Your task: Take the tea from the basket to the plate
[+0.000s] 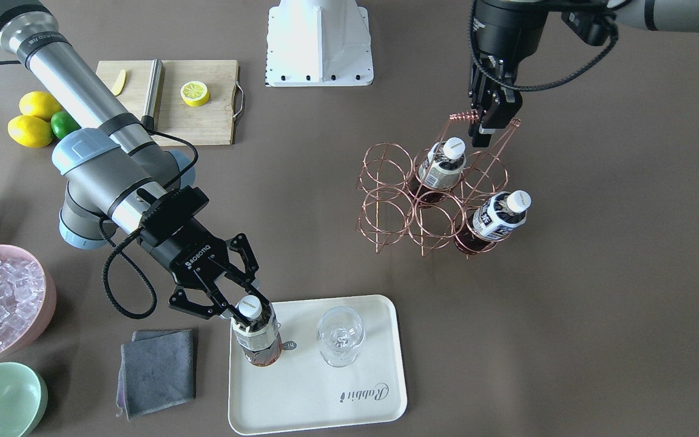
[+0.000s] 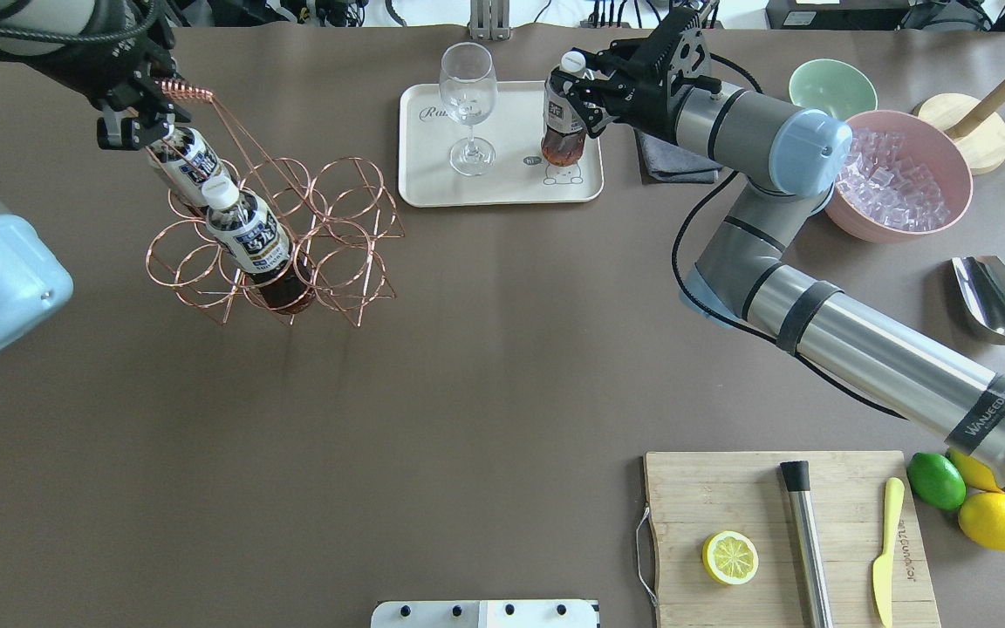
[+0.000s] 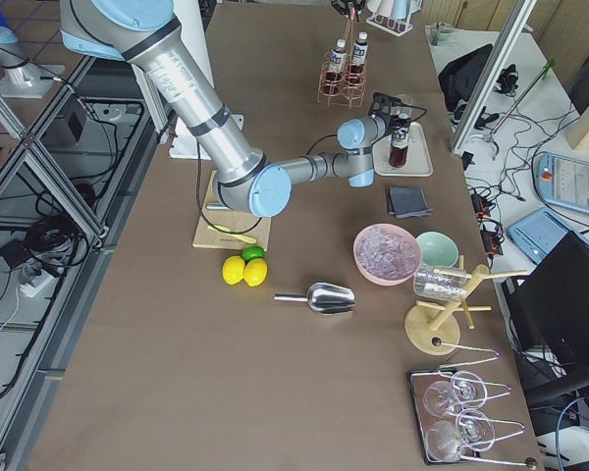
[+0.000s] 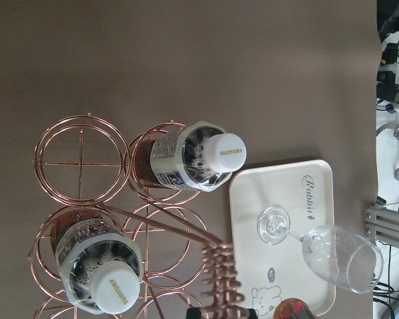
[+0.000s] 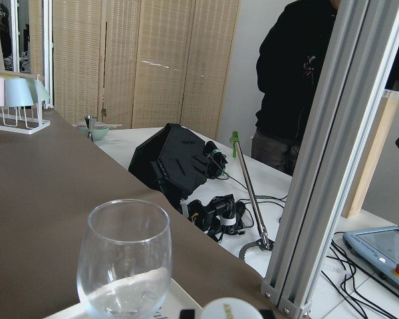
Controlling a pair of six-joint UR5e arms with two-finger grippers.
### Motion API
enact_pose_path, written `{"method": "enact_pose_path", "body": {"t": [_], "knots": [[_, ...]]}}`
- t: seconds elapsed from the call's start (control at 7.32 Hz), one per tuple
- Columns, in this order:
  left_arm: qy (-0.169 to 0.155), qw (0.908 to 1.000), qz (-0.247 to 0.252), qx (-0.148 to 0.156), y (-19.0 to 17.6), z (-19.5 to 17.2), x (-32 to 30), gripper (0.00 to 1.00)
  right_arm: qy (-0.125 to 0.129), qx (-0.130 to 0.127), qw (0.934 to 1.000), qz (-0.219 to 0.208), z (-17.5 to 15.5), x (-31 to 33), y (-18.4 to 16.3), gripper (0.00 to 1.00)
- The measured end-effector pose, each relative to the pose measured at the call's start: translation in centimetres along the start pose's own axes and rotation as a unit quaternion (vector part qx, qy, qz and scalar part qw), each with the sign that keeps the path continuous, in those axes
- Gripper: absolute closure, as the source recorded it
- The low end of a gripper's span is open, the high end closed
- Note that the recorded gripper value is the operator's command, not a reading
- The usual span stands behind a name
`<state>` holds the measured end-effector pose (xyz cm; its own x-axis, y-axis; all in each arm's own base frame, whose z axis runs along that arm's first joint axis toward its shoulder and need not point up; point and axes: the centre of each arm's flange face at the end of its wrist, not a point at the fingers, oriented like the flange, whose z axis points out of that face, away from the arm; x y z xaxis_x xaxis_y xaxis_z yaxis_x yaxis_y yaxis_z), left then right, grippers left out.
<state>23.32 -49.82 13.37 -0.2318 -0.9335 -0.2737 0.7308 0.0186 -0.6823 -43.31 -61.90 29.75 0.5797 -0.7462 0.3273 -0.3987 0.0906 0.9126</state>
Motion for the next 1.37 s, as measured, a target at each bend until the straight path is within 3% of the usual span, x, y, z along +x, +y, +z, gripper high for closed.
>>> {"method": "enact_pose_path", "body": {"t": [0.68,1.09,1.23,1.37], "knots": [[-0.035,0.9984,0.010,0.043,-16.3,1.9,9.3,1.00,0.004,0.005,0.9988,0.049,0.0,0.7,-0.3,1.00],[-0.028,0.9975,-0.019,0.062,-25.8,6.1,14.5,1.00,0.001,0.005,0.9986,0.053,0.0,0.2,0.7,1.00],[-0.020,0.9970,-0.031,0.068,-29.4,7.5,16.2,1.00,0.002,0.009,0.9985,0.054,-0.1,-0.1,1.2,0.92],[-0.012,0.9967,-0.035,0.072,-33.0,9.0,17.5,1.00,0.002,0.011,0.9984,0.055,-0.1,-0.2,1.5,0.01]]}}
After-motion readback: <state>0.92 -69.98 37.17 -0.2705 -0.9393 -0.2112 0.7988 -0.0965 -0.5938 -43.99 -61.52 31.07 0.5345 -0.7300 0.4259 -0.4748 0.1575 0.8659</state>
